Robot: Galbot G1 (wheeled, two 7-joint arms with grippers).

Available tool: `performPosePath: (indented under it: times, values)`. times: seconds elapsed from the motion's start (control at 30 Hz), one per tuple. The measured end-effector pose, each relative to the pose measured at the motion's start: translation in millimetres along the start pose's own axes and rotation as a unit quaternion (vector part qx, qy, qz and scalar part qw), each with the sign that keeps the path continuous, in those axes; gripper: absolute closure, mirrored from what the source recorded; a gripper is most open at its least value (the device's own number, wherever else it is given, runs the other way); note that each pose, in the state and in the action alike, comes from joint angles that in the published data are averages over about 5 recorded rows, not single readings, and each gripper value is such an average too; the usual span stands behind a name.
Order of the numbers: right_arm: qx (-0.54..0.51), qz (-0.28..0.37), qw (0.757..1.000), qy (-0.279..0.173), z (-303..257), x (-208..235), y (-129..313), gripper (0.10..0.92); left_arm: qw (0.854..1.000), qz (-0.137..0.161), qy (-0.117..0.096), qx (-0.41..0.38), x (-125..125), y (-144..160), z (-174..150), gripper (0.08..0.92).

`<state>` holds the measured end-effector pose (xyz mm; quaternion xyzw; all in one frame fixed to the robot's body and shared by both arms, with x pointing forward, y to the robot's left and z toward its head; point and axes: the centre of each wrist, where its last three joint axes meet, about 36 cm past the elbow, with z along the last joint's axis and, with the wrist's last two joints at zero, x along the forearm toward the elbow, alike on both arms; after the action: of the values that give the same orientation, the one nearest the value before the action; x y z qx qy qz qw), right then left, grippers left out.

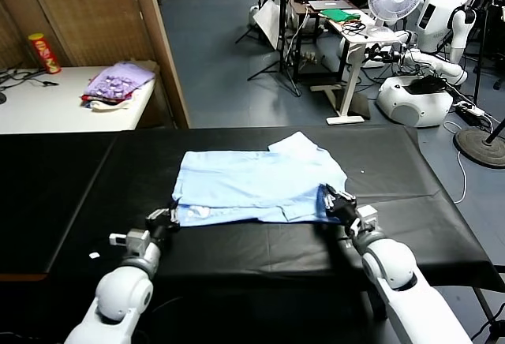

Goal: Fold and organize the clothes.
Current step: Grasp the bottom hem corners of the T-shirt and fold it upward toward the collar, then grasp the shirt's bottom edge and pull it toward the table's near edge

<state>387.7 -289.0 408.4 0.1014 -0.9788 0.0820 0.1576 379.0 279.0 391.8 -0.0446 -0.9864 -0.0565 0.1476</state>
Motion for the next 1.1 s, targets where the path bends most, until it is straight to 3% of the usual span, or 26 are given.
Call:
performPosePath:
  times: [0.1,0.2,0.4,0.57,0.67,0.8,0.87,1.1]
  values:
    - [-0.014,0.01,1.0,0.015,10.1,9.2,-4.9,0.23,1.0,0.002,0.01,0.005,7.1,2.0,3.2,0.238]
    - [-0.023,0.018,0.999,0.024,17.8,13.5,-9.3,0.263,1.0,0.007,0.025,0.016,12.1,3.1,7.4,0.206]
    - [-0.035,0.023,0.998,0.038,28.1,11.9,-12.5,0.483,0.998,0.014,0.049,0.049,15.4,7.2,13.6,0.227]
    - [-0.043,0.022,0.998,0.046,34.6,12.5,-9.9,0.786,0.996,0.012,0.058,0.061,13.6,13.9,19.0,0.458]
    - [-0.053,0.022,0.997,0.052,32.8,17.5,-7.1,0.888,0.996,0.012,0.063,0.069,12.7,17.2,21.0,0.625]
    - [-0.061,0.028,0.996,0.065,24.1,28.7,-2.9,0.9,0.996,0.011,0.068,0.062,15.1,19.7,21.5,0.816]
    - [-0.063,0.03,0.995,0.071,19.0,35.7,0.4,0.9,0.996,0.007,0.07,0.048,18.5,21.8,20.5,0.856]
    - [-0.067,0.017,0.994,0.089,8.2,63.0,19.2,0.9,0.997,-0.008,0.074,-0.018,41.5,33.7,12.5,0.871]
